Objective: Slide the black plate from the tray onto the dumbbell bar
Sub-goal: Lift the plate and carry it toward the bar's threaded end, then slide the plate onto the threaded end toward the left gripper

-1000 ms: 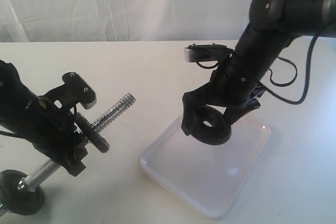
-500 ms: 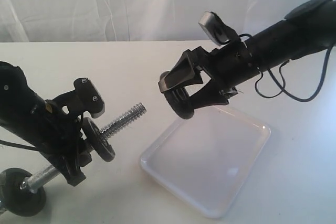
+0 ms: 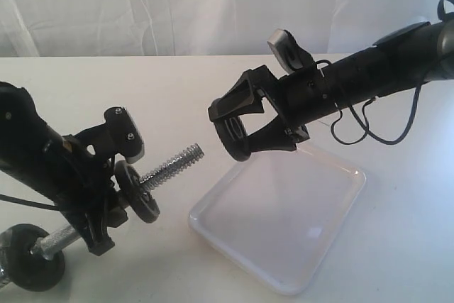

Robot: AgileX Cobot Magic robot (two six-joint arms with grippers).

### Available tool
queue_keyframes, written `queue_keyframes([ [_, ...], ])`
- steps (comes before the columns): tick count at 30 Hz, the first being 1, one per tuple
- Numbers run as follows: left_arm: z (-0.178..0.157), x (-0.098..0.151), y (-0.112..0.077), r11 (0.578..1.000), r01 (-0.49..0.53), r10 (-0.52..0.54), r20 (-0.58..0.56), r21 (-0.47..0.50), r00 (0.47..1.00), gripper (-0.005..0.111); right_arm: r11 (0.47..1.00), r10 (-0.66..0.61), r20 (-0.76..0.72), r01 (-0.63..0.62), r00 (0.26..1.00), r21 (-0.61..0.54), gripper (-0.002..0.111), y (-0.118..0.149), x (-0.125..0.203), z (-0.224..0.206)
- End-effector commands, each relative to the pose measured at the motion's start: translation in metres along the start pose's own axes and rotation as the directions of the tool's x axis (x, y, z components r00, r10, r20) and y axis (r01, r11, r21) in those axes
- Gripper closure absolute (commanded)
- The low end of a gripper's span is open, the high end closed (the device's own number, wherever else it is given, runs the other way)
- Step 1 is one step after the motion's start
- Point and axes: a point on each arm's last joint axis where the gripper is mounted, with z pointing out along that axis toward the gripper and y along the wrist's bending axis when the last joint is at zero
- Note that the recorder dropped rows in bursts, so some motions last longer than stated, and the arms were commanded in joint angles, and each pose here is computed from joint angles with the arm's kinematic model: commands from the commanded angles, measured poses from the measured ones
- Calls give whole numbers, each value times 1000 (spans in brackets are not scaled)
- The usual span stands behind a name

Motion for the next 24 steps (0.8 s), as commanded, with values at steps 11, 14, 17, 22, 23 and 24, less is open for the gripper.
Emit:
queue_keyframes([
  [11,-14,-13,1,1000,6,-3,95,-26,995,107,993,-29,-20,27,999,-117,108,22,11,23],
  [14,-14,-13,1,1000,6,-3,95,-26,995,107,993,-36,-21,33,999,-117,108,23,11,24],
  [17,-14,-12,1,1000,7,-4,93,-25,996,107,993,-36,-21,33,999,-117,108,23,11,24],
  [22,-14,-12,1,1000,7,-4,93,-25,996,107,992,-36,-20,33,999,-118,108,23,11,24],
  [23,-14,-12,1,1000,7,-4,93,-25,996,107,992,-36,-20,33,999,-118,108,23,11,24],
  [24,-14,-13,0,1000,3,-1,94,-23,996,107,992,-36,-20,33,999,-118,108,23,11,24],
])
